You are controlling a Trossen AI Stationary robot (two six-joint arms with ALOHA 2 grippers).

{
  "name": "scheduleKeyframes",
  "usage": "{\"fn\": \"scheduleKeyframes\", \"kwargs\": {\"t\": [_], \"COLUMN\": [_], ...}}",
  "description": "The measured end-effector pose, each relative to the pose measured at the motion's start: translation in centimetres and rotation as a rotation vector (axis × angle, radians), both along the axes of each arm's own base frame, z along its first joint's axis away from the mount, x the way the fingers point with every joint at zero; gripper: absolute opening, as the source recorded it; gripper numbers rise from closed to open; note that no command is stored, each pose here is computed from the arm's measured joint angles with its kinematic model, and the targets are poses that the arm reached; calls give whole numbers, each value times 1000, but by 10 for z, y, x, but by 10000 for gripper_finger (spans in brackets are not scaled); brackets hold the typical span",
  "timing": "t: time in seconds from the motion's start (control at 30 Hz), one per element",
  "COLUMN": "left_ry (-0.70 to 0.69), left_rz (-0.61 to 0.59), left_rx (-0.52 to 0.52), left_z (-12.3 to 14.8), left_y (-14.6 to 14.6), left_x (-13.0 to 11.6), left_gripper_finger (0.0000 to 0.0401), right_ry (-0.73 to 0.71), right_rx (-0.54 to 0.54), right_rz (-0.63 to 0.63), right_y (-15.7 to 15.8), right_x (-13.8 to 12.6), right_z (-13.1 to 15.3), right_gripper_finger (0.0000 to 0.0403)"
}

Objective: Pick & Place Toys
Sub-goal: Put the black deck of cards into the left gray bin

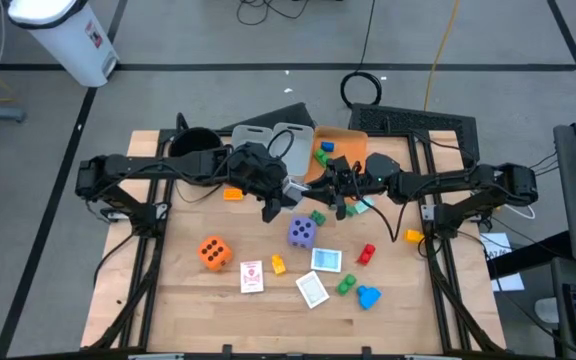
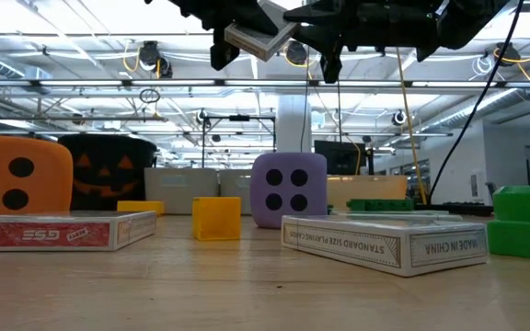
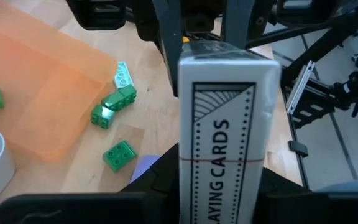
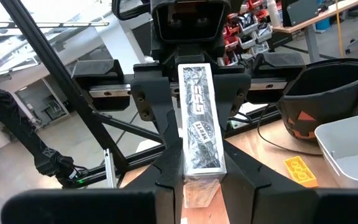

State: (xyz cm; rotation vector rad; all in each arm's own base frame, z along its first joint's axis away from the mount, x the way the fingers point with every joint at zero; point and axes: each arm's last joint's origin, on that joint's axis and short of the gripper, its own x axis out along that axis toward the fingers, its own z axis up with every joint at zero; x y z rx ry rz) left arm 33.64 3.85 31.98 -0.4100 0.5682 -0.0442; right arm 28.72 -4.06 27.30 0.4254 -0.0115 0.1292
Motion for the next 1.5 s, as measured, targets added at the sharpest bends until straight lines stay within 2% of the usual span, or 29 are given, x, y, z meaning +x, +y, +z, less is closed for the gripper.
{"fn": "scheduleKeyframes", "kwargs": {"t": [0.23, 0.4, 0.6, 1.03, 1.3, 1.5], "left_ry": [-4, -1, -1, -17, -199, -260], "left_rz": [36, 15, 6, 84, 97, 112], "left_rx": [-39, -81, -105, -149, -173, -154], "left_z": [2, 1, 2, 4, 20, 26], "left_y": [7, 12, 16, 34, 52, 59], "left_x": [-1, -2, -4, -7, -4, -4], "left_gripper_finger": [160, 198, 223, 212, 197, 203], "right_ry": [5, 3, 4, -51, -74, -114], "right_rx": [-6, -6, 1, -20, -33, -24], "right_rz": [0, -14, -15, -89, -135, -156], "right_y": [0, -4, -14, -34, -45, -49], "right_x": [0, -1, -3, -22, -34, -36], "right_z": [-1, -1, -1, 19, 28, 32], "right_gripper_finger": [62, 62, 62, 62, 62, 62]}}
